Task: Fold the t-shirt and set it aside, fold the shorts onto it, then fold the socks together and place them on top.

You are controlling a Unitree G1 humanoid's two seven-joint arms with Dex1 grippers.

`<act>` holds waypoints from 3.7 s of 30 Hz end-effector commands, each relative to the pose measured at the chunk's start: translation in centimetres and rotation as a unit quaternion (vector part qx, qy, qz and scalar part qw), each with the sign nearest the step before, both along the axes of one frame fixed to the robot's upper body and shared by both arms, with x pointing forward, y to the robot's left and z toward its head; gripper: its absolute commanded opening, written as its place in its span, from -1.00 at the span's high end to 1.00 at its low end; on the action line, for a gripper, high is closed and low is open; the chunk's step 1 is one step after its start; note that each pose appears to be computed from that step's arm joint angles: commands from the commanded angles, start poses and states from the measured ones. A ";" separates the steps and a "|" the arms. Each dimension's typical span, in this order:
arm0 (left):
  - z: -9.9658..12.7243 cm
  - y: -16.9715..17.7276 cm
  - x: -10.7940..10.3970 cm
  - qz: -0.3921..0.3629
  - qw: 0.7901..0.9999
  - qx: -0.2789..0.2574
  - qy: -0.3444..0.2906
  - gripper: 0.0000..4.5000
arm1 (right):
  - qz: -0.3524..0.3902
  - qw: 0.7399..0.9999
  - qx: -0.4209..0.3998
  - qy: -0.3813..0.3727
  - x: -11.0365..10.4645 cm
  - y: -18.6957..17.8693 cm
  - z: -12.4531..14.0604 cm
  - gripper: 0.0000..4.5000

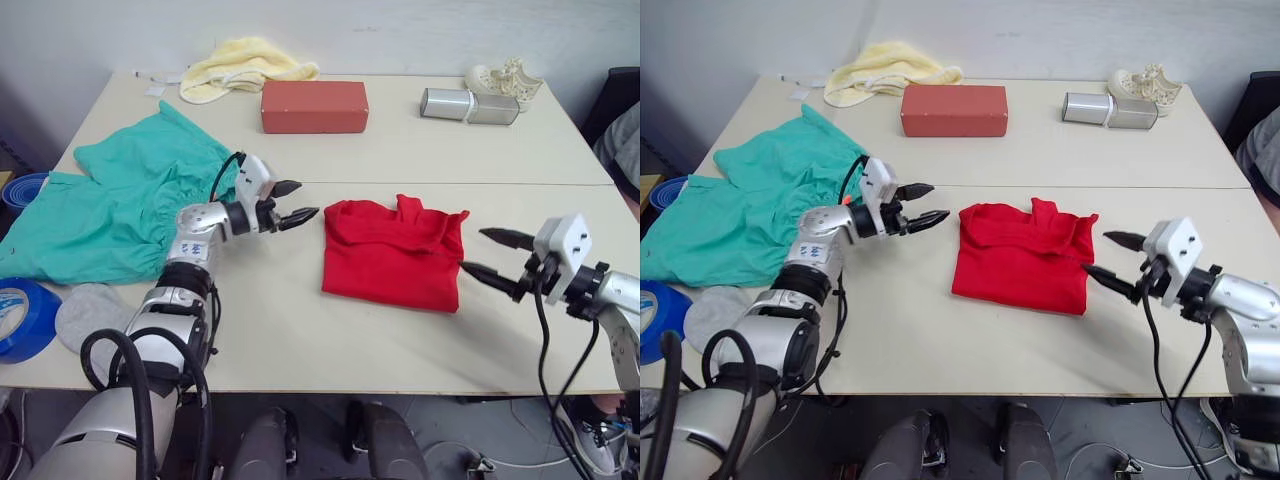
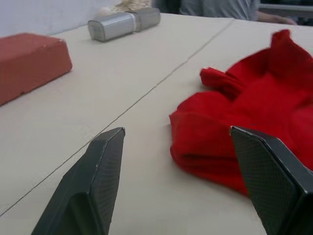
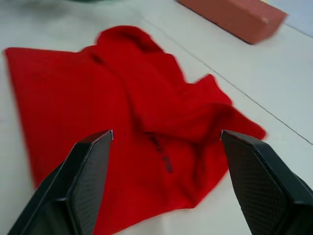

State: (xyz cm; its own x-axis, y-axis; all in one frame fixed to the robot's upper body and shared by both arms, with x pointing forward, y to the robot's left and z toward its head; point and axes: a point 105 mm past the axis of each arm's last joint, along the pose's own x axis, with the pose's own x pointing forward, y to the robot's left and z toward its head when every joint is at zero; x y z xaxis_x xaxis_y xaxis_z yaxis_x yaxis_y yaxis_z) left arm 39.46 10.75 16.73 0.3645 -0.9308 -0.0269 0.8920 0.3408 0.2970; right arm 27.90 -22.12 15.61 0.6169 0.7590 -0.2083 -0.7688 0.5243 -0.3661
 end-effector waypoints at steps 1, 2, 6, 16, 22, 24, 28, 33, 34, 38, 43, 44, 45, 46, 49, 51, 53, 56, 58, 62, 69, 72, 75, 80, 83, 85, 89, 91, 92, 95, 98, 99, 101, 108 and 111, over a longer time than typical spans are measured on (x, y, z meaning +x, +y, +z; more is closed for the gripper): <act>1.2 -0.1 -3.9 -0.130 0.989 0.023 -0.059 -1.00 | 0.074 0.996 -0.039 0.002 -1.9 3.6 -0.9 -0.59; 0.8 0.1 -4.7 -0.146 0.987 0.031 -0.052 -1.00 | 0.071 0.997 -0.044 0.004 -1.8 4.1 -1.6 -0.59; -0.3 0.6 -7.2 -0.193 0.979 0.056 -0.035 -1.00 | 0.059 0.996 -0.072 0.004 -0.8 5.6 -3.4 -0.59; -1.5 1.0 -9.4 -0.189 0.980 0.062 -0.002 -1.00 | 0.046 0.989 -0.141 -0.008 1.7 7.4 -6.0 -0.16; -1.6 1.6 -9.8 -0.180 0.981 0.068 0.007 -1.00 | 0.070 0.986 -0.149 -0.006 1.0 8.0 -6.2 0.78; -1.6 1.8 -9.8 -0.178 0.981 0.069 0.008 -1.00 | 0.079 0.987 -0.142 -0.003 0.5 8.1 -6.1 0.98; -1.4 2.0 -10.1 -0.179 0.981 0.069 0.012 -1.00 | 0.133 0.984 -0.121 0.014 -1.8 8.8 -5.7 0.98; -1.2 2.3 -10.9 -0.184 0.980 0.073 0.022 -1.00 | 0.209 0.971 -0.102 0.060 -6.2 9.4 -5.5 0.98; -1.2 2.3 -11.0 -0.185 0.980 0.074 0.024 -1.00 | 0.215 0.970 -0.097 0.066 -6.7 9.5 -5.5 0.98; -1.1 2.6 -11.8 -0.188 0.978 0.078 0.035 -1.00 | 0.203 0.970 -0.095 0.097 -8.9 9.2 -6.3 0.98; -1.5 2.2 -12.1 -0.194 0.976 0.093 0.030 -1.00 | 0.189 0.978 -0.035 0.075 -8.8 9.1 -4.8 0.80; -1.5 2.2 -12.1 -0.199 0.975 0.096 0.035 -1.00 | 0.191 0.978 -0.028 0.074 -9.0 8.9 -4.4 0.69; -1.5 2.1 -12.1 -0.201 0.974 0.098 0.036 -1.00 | 0.196 0.977 -0.026 0.074 -9.3 8.7 -4.0 0.57; -1.4 2.0 -11.9 -0.196 0.975 0.098 0.034 -1.00 | 0.201 0.976 -0.026 0.080 -9.7 8.2 -3.7 0.44; -0.9 1.7 -11.2 -0.185 0.978 0.098 0.015 -1.00 | 0.203 0.976 -0.032 0.072 -9.8 6.5 -2.2 0.01; -0.7 1.4 -10.9 -0.186 0.978 0.098 -0.004 -1.00 | 0.185 0.979 -0.075 0.030 -8.4 4.7 -1.4 0.01; -0.6 1.2 -10.7 -0.188 0.977 0.099 -0.012 -1.00 | 0.176 0.976 -0.126 -0.003 -7.1 3.1 -1.2 0.01; -1.0 0.9 -10.7 -0.196 0.975 0.107 -0.018 -1.00 | 0.170 0.966 -0.188 -0.049 -5.1 1.9 -1.3 0.01; -1.2 0.8 -10.8 -0.200 0.973 0.111 -0.020 -1.00 | 0.168 0.960 -0.207 -0.079 -4.1 1.8 -1.2 0.01; -1.3 0.3 -10.9 -0.204 0.973 0.107 -0.021 -1.00 | 0.204 0.932 -0.266 -0.135 -2.5 2.4 -1.7 0.01; -1.3 0.2 -11.0 -0.204 0.973 0.105 -0.023 -1.00 | 0.228 0.919 -0.279 -0.158 -1.4 3.4 -2.9 0.01; -1.4 0.6 -10.9 -0.196 0.974 0.107 -0.024 -1.00 | 0.227 0.918 -0.281 -0.167 -0.9 3.5 -2.9 0.01; -1.4 0.7 -11.0 -0.194 0.975 0.107 -0.023 -1.00 | 0.221 0.921 -0.270 -0.173 -0.5 3.6 -2.6 0.26; -1.5 0.7 -11.0 -0.192 0.975 0.106 -0.023 -1.00 | 0.207 0.934 -0.238 -0.166 -0.2 3.7 -2.2 0.98; -1.6 0.7 -10.9 -0.191 0.976 0.106 -0.022 -1.00 | 0.166 0.949 -0.212 -0.163 0.9 3.2 -1.3 0.98; -1.6 0.7 -10.8 -0.191 0.976 0.107 -0.022 -1.00 | 0.128 0.962 -0.181 -0.159 1.9 3.0 -0.6 0.98; -1.6 0.6 -10.6 -0.191 0.976 0.107 -0.023 -1.00 | 0.033 0.986 -0.100 -0.127 4.1 2.3 0.5 0.98; -1.6 0.6 -10.6 -0.191 0.976 0.107 -0.023 -1.00 | -0.003 0.991 -0.069 -0.111 4.9 2.1 0.7 0.98; -1.6 0.6 -10.6 -0.191 0.976 0.107 -0.023 -1.00 | -0.025 0.994 -0.052 -0.089 5.4 1.9 0.4 0.98; -1.6 0.6 -10.5 -0.190 0.975 0.108 -0.023 -1.00 | -0.063 0.997 -0.018 -0.034 5.9 1.7 -0.4 0.98; -1.6 0.6 -10.4 -0.189 0.976 0.109 -0.023 -1.00 | -0.073 0.997 -0.013 -0.023 6.0 1.9 -0.9 0.98; -1.6 0.5 -10.4 -0.189 0.976 0.109 -0.023 -1.00 | -0.072 0.997 -0.014 -0.026 6.0 1.9 -0.9 0.98; -1.7 0.5 -10.5 -0.188 0.976 0.110 -0.022 -1.00 | -0.093 0.996 -0.006 -0.006 6.3 1.6 -1.6 0.98; -1.7 0.1 -10.7 -0.191 0.975 0.107 -0.021 -1.00 | -0.100 0.994 0.038 -0.012 5.1 0.8 0.1 0.39; -1.6 -0.4 -11.0 -0.195 0.976 0.096 -0.012 -1.00 | -0.111 0.989 0.082 -0.047 4.5 -0.4 2.2 -0.05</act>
State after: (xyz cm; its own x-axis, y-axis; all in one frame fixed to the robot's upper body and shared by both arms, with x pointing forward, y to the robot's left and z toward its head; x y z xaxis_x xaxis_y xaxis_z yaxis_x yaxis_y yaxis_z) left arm 28.92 11.02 14.31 0.0044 -0.9718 -0.2357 0.9433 -0.0742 0.3235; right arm 32.91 -21.96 14.94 0.7730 0.6191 -0.1386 -0.6288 0.7187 -0.2967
